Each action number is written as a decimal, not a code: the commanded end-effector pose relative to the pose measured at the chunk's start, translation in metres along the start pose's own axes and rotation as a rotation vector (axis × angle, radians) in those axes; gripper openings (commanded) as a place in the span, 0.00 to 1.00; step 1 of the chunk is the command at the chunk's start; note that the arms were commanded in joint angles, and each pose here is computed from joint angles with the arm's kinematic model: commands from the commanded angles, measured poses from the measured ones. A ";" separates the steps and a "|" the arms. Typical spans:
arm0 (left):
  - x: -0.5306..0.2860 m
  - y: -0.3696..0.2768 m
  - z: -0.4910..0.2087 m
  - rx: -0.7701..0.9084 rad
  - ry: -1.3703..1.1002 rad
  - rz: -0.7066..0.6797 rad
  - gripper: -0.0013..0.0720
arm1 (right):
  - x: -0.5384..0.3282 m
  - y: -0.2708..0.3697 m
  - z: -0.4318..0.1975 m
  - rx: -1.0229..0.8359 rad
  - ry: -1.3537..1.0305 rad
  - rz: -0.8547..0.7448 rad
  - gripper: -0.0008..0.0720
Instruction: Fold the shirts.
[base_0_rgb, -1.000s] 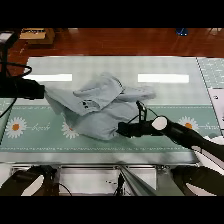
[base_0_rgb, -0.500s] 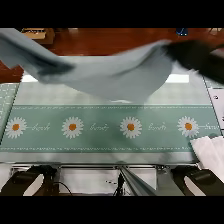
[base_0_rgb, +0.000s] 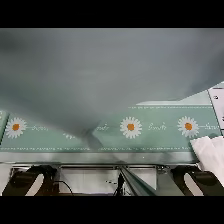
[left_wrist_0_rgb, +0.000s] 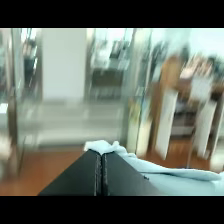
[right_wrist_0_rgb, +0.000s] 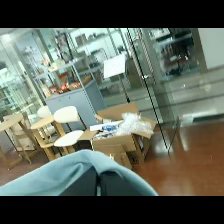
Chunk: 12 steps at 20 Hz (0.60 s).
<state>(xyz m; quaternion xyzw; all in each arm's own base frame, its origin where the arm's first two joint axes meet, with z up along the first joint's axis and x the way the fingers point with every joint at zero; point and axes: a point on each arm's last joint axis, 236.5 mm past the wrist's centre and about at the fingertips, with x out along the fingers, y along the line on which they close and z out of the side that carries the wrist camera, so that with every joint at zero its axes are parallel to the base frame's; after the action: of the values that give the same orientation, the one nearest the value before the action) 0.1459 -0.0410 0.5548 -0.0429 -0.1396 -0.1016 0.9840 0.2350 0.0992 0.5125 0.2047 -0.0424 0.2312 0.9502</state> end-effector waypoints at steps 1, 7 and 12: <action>-0.040 -0.021 0.030 -0.020 -0.085 -0.062 0.04 | -0.024 0.029 0.017 -0.051 -0.011 0.033 0.04; -0.052 -0.035 -0.021 -0.028 0.136 -0.110 0.04 | -0.066 0.021 -0.015 -0.142 0.202 -0.110 0.04; -0.062 -0.034 -0.078 -0.178 0.392 -0.079 0.04 | -0.108 -0.033 -0.083 -0.105 0.561 -0.354 0.04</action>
<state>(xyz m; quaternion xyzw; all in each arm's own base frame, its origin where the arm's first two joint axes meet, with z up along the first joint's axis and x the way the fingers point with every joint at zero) 0.1007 -0.0685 0.4997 -0.0745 -0.0183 -0.1603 0.9841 0.1669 0.0821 0.4658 0.1045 0.1111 0.1621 0.9749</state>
